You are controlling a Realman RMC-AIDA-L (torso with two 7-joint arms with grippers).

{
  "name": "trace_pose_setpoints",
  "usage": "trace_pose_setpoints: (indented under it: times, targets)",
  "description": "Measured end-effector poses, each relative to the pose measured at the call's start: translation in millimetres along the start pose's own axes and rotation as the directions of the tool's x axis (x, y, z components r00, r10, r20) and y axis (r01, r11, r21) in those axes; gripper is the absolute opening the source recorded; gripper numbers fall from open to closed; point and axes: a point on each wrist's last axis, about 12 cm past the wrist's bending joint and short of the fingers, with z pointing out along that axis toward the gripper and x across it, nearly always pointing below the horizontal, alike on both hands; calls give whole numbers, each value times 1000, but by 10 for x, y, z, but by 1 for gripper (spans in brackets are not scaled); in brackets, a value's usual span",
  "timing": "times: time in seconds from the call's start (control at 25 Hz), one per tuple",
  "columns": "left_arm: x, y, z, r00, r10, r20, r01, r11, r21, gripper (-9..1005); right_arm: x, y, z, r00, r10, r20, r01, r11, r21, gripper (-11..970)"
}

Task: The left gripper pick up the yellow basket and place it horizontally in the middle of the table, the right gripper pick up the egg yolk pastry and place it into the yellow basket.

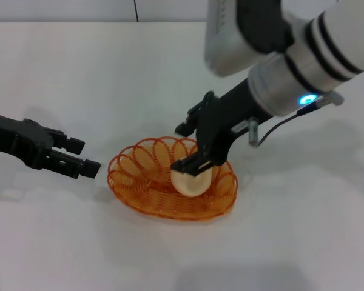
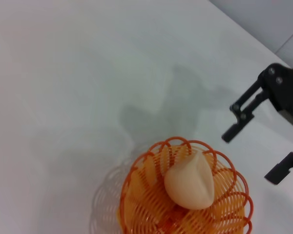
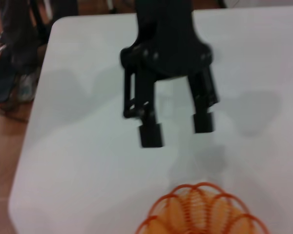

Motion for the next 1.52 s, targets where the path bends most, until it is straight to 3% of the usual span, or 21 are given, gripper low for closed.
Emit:
trace_pose_setpoints:
  times: [0.28, 0.52, 0.76, 0.88, 0.96, 1.2, 1.52]
  targets:
    - [5, 2, -8, 1000, 7, 5, -7, 1000, -2, 872, 228, -111, -354, 993, 83, 87, -91, 991, 95, 613]
    - [0, 4, -23, 1000, 15, 17, -15, 1000, -4, 872, 753, -159, -625, 974, 187, 126, -205, 966, 159, 644]
    - [63, 14, -52, 999, 16, 34, -15, 1000, -12, 872, 1207, -66, -773, 959, 250, 131, -271, 946, 177, 653]
    - [63, 14, -56, 999, 24, 37, -23, 1000, -12, 872, 1388, 13, -824, 952, 276, 133, -296, 940, 169, 774]
    - [48, 12, -56, 999, 33, 39, -32, 999, -12, 872, 1471, 65, -854, 947, 286, 146, -307, 940, 151, 854]
    - [48, 10, -56, 998, 47, 44, -47, 999, -10, 872, 1662, 218, -841, 938, 263, 227, -286, 955, 76, 863]
    - [88, -13, -65, 996, 53, 66, -54, 999, 7, 872, 1751, 264, -812, 932, 255, 258, -276, 960, 47, 868]
